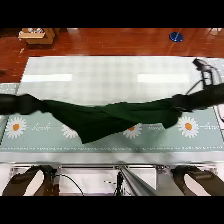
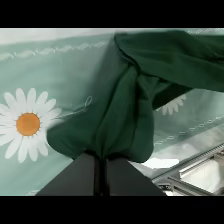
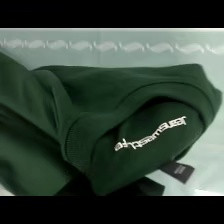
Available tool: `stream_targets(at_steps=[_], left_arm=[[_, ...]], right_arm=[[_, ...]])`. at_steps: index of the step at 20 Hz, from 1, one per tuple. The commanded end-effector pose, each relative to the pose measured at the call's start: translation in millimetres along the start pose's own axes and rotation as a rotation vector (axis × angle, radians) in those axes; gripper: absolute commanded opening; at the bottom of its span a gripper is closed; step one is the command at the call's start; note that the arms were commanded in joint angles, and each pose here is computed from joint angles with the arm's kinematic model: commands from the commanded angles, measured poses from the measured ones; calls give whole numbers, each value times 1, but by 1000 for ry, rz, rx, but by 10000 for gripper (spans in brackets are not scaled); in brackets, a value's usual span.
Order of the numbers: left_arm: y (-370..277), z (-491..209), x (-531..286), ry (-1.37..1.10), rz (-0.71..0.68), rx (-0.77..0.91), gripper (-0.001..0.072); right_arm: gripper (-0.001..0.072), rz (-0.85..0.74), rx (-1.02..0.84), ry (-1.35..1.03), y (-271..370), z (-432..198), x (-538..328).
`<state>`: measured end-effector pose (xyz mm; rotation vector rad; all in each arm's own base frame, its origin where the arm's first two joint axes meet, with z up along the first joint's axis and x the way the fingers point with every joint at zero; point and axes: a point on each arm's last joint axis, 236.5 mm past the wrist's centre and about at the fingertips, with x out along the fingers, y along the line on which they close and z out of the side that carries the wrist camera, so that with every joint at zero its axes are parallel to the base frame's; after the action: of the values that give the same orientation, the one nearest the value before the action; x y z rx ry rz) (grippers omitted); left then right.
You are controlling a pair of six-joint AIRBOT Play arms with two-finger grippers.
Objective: Fold the shirts.
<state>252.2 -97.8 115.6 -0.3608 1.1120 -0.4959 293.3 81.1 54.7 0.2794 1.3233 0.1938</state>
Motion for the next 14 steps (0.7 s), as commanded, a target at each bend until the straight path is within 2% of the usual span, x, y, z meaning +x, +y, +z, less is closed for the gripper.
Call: stream_targets(at_steps=[1,8,9,11,14], left_arm=[[36,-25,74,-2,15,-92,21],[69,-42,126,54,50,-169,21],[73,-42,130,61,53,-180,21],[77,-45,135,80,57,-195,21],[78,-47,137,89,57,-200,21]], right_arm=[[32,63,101,-64,-1,42,60],[34,36,165,-3,-23,52,127],[56,38,169,-19,-23,56,128],[239,47,163,-37,-20,62,125],[439,54,-3,-27,-8,70,94]])
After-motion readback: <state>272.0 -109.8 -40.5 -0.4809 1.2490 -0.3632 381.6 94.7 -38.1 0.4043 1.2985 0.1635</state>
